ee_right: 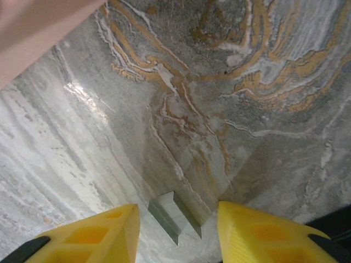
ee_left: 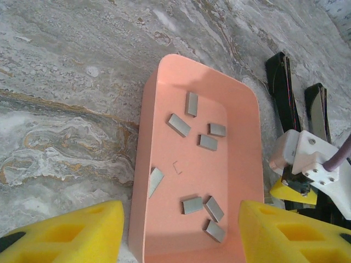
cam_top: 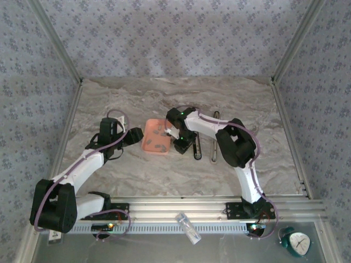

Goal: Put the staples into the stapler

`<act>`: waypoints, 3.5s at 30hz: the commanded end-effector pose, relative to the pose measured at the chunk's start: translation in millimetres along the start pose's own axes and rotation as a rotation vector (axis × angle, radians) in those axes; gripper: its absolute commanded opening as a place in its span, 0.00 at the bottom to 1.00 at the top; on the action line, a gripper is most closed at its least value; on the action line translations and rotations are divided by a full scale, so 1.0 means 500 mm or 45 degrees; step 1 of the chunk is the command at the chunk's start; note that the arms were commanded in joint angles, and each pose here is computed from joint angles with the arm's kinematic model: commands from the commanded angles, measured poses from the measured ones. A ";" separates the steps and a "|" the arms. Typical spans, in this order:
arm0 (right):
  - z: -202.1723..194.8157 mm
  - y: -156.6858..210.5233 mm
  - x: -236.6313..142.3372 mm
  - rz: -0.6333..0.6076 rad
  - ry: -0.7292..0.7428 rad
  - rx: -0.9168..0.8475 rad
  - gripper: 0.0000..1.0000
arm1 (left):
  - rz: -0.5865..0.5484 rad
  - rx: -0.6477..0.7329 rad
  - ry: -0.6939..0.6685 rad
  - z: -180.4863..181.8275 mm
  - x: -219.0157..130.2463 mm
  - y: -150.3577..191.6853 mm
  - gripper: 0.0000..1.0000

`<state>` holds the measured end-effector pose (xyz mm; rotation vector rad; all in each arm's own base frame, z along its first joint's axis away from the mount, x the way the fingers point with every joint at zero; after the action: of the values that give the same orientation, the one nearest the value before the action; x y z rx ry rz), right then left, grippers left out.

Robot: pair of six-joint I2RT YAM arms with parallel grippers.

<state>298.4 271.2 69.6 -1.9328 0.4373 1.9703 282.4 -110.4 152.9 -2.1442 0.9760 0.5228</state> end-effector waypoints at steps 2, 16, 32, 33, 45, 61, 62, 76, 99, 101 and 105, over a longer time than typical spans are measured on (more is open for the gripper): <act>-0.007 -0.006 0.014 0.011 -0.017 -0.015 0.39 | -0.007 0.036 0.004 -0.013 -0.002 -0.009 0.58; -0.012 -0.008 -0.040 -0.150 -0.018 0.088 0.16 | -0.002 0.065 0.050 -0.030 -0.007 -0.014 0.58; 0.065 0.025 -0.332 -1.029 -0.481 0.363 0.14 | -0.304 1.292 0.594 -0.238 -0.136 0.042 0.61; 0.065 0.029 -0.350 -1.081 -0.501 0.366 0.14 | -0.327 1.372 0.615 -0.245 -0.143 0.047 0.61; 0.113 0.076 -0.447 -1.350 -0.677 0.274 0.13 | -0.415 2.016 0.716 -0.317 -0.154 0.108 0.60; 0.141 0.070 -0.457 -1.362 -0.815 0.239 0.13 | -0.494 2.129 0.903 -0.375 -0.151 0.124 0.60; 0.143 0.069 -0.456 -1.361 -0.820 0.236 0.13 | -0.491 2.126 0.920 -0.378 -0.151 0.125 0.60; 0.150 0.057 -0.455 -1.356 -0.869 0.217 0.13 | -0.471 2.105 1.011 -0.392 -0.152 0.131 0.51; 0.146 0.053 -0.451 -1.353 -0.899 0.238 0.14 | -0.411 2.152 1.011 -0.387 -0.164 0.137 0.25; 0.141 0.056 -0.452 -1.364 -0.877 0.254 0.18 | -0.383 2.158 0.995 -0.383 -0.162 0.138 0.23; 0.123 0.071 -0.459 -1.406 -0.817 0.302 0.30 | -0.338 2.163 0.950 -0.376 -0.160 0.138 0.22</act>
<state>225.4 269.7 291.4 -0.8844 -0.4513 1.5704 198.7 -244.0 285.5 -0.7785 0.8580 -0.9981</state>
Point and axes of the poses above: each hand's point on the last joint's axis, 136 mm out from that joint toward the fingers, its own x axis out along the fingers, its own z axis along the line the jaws close on, y = z × x, the point moved 5 cm from there along -x, back along the fingers, and after that the axes turned 10 degrees about -x, right-handed, at the moved point
